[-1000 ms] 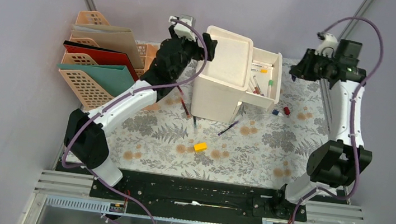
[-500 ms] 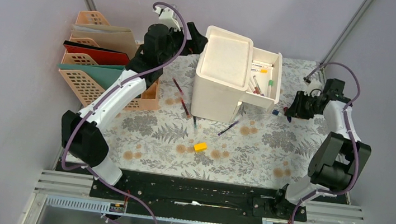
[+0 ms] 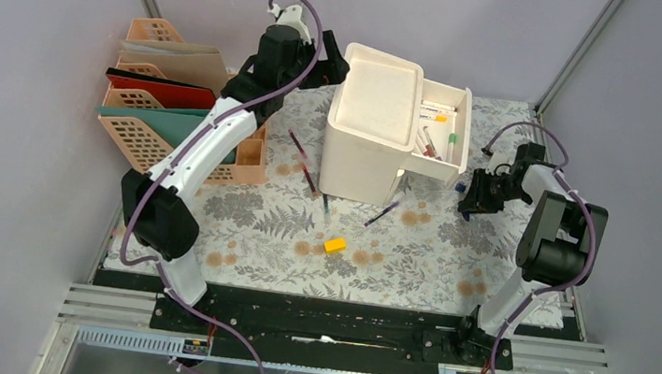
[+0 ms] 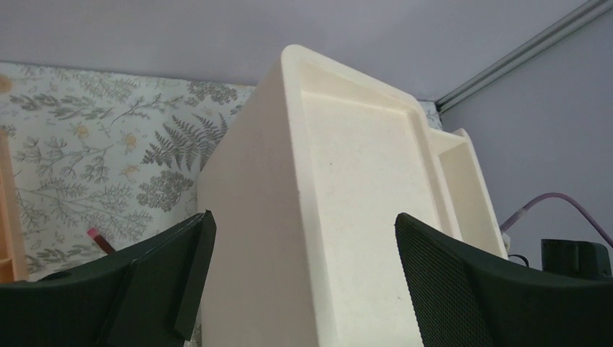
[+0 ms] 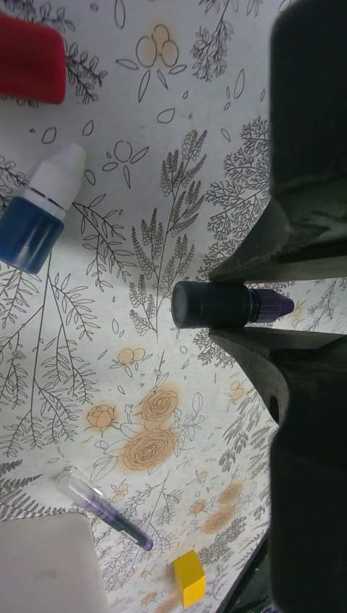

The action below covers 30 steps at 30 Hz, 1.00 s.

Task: Organize the desk
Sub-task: Place the stationery at the center of the board.

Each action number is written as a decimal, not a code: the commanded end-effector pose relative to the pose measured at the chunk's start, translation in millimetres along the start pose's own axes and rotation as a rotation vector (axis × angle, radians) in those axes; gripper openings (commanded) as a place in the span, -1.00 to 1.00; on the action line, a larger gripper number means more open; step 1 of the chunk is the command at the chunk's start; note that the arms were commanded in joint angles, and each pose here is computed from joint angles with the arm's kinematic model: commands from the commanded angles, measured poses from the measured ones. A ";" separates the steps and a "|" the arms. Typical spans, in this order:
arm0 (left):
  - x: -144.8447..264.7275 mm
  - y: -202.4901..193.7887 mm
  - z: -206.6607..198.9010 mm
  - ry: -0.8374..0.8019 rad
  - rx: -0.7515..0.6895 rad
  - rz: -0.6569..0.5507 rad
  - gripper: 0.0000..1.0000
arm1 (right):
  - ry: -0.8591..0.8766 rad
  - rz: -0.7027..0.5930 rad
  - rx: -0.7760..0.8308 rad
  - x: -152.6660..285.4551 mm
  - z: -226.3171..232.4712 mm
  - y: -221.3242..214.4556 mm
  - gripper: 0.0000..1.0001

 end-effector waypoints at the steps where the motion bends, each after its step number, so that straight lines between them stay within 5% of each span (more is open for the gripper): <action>1: -3.7 10.7 -3.7 0.062 0.022 -0.015 0.97 | -0.003 0.006 0.029 -5.4 0.3 0.0 -0.96; 13: -17.4 -0.8 -9.9 0.038 0.004 0.030 0.97 | -0.031 -0.077 0.081 16.8 8.4 17.3 -0.96; 30: -15.5 -5.0 -9.3 0.010 -0.008 0.036 0.97 | -0.007 -0.006 0.037 -7.6 -5.1 12.5 -0.96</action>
Point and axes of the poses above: each gripper's point midway between its finger pads, its own x axis back along the fingers, its own z axis along the line the jaws close on, y = z × x, the point moved 9 cm from there along x, back along the fingers, and after that the axes turned 4 degrees about x, right-handed, at the moved point
